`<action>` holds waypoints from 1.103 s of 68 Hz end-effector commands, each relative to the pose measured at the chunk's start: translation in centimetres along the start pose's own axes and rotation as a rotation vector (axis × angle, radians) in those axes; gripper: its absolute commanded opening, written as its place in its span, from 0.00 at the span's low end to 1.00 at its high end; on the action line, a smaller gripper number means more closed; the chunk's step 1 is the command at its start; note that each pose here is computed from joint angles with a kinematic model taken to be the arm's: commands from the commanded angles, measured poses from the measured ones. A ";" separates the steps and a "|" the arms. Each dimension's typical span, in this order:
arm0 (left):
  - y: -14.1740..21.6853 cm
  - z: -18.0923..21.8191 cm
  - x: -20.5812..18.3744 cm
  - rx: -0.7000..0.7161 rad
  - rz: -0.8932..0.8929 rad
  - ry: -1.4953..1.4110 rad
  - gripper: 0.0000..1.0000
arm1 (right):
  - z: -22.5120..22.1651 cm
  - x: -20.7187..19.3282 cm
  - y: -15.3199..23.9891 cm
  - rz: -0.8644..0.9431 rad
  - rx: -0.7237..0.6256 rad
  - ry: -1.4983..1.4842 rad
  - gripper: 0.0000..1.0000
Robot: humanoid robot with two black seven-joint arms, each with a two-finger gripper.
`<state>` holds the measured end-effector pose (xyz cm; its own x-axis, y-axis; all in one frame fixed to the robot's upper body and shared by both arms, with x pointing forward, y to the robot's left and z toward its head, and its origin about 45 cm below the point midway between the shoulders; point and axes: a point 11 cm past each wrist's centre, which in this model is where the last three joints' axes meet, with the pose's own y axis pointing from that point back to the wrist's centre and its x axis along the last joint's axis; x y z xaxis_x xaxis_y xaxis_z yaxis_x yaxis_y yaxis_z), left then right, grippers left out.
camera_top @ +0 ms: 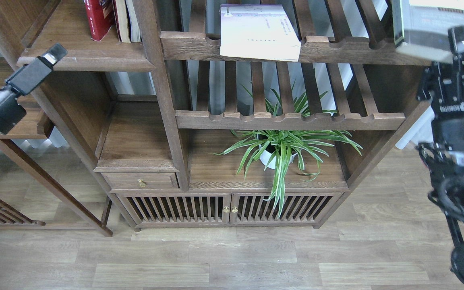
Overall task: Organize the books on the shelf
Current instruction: 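Grasp and pull the dark-covered book off the top shelf with the right gripper, then lower the dark-covered book and bring the left gripper to it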
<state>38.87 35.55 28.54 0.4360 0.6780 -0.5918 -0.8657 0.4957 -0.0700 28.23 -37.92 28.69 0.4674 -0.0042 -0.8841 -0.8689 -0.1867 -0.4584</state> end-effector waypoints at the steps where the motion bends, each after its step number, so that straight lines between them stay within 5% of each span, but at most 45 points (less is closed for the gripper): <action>1: 0.0 -0.3 0.2 0.006 0.005 -0.002 1.00 | -0.7 0.9 2.8 0.089 0.010 0.018 0.03; 29: -0.3 -1.3 0.1 0.024 0.002 0.010 1.00 | -3.1 2.5 12.5 0.345 0.135 0.018 0.03; 40: 0.1 -6.3 1.5 0.122 0.047 0.021 1.00 | -2.2 3.8 17.0 0.481 0.143 -0.005 0.04; 51: -1.7 -9.7 -0.6 0.096 -0.014 0.140 1.00 | 0.3 5.1 17.7 0.532 0.072 -0.059 0.03; 75: -4.0 -8.8 -8.4 -0.032 -0.258 0.478 1.00 | 5.4 7.1 13.9 0.477 -0.137 -0.074 0.03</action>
<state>37.04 24.14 25.77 0.4720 0.2816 -0.8354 -0.7760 0.5823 -0.2422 17.93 -36.92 15.84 -0.0024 -0.0565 -0.9984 -0.9664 -0.2564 0.0168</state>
